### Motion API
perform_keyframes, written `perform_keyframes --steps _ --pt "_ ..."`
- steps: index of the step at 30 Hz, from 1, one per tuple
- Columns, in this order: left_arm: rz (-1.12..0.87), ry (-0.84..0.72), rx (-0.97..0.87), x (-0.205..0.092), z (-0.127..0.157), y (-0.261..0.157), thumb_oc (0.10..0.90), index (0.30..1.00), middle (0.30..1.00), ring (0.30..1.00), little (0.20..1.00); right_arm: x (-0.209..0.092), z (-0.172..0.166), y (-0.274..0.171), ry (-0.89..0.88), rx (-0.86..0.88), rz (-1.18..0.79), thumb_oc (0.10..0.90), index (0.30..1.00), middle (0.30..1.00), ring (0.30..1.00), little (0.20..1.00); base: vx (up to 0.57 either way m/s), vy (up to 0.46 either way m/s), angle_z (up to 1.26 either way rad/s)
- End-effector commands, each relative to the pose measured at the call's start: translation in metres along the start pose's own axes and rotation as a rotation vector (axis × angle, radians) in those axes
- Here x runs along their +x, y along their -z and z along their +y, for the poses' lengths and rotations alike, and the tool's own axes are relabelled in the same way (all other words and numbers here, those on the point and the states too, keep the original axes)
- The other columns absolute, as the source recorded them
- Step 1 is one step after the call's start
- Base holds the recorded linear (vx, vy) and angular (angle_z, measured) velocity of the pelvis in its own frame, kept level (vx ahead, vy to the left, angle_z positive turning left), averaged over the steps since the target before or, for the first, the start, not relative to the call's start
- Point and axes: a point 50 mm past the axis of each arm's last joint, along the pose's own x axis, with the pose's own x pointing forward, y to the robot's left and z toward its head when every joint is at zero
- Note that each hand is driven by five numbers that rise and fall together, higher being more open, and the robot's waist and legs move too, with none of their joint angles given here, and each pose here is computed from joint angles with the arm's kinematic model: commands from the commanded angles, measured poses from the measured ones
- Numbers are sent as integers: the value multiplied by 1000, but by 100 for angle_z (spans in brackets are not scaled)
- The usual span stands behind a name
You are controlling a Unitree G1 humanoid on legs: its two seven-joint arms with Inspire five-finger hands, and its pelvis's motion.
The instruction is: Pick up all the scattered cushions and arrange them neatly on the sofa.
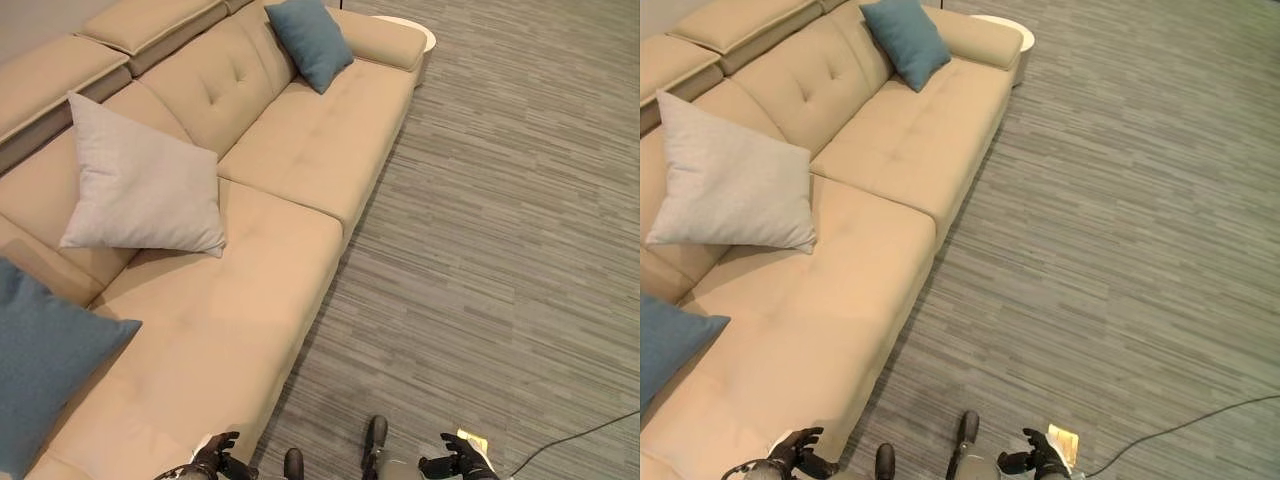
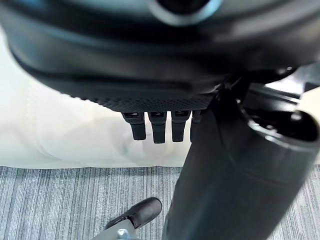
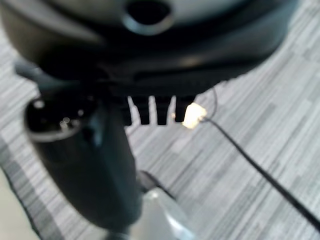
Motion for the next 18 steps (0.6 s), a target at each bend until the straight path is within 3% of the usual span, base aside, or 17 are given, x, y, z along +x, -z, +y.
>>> perform_keyframes --steps 1,10,18 --pt "-52 -10 -34 1 -5 -10 800 900 900 900 900 0 -19 8 61 -22 12 800 900 900 900 900 240 -206 30" --pt "-137 33 -28 4 -16 -37 800 900 900 900 900 1 -29 9 106 51 25 800 900 900 900 900 155 -167 17" --pt "-96 23 -33 3 -13 -25 800 900 900 900 900 -2 -21 21 84 37 68 800 900 900 900 900 310 30 29"
